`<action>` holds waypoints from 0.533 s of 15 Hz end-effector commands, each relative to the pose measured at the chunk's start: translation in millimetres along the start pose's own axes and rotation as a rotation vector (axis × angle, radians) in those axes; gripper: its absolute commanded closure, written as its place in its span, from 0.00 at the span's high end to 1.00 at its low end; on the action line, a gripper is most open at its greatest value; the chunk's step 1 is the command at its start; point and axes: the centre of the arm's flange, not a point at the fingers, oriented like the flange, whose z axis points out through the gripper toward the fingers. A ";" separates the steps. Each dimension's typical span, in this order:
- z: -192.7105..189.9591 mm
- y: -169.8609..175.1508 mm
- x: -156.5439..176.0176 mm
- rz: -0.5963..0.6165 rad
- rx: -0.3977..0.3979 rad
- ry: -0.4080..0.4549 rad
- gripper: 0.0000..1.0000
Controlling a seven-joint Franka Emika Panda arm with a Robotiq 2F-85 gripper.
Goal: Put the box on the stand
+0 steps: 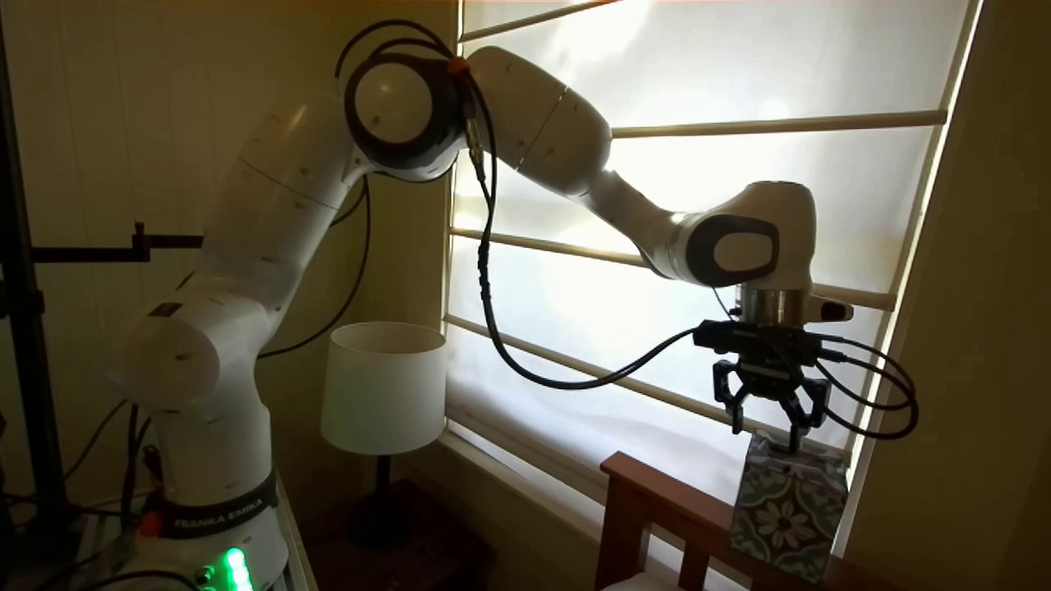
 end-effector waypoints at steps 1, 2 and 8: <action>-38.3 8.9 -16.5 0.021 -0.016 0.021 1.00; -56.4 11.5 -28.7 0.030 -0.026 0.037 1.00; -153.4 29.3 -111.1 0.101 -0.139 0.050 1.00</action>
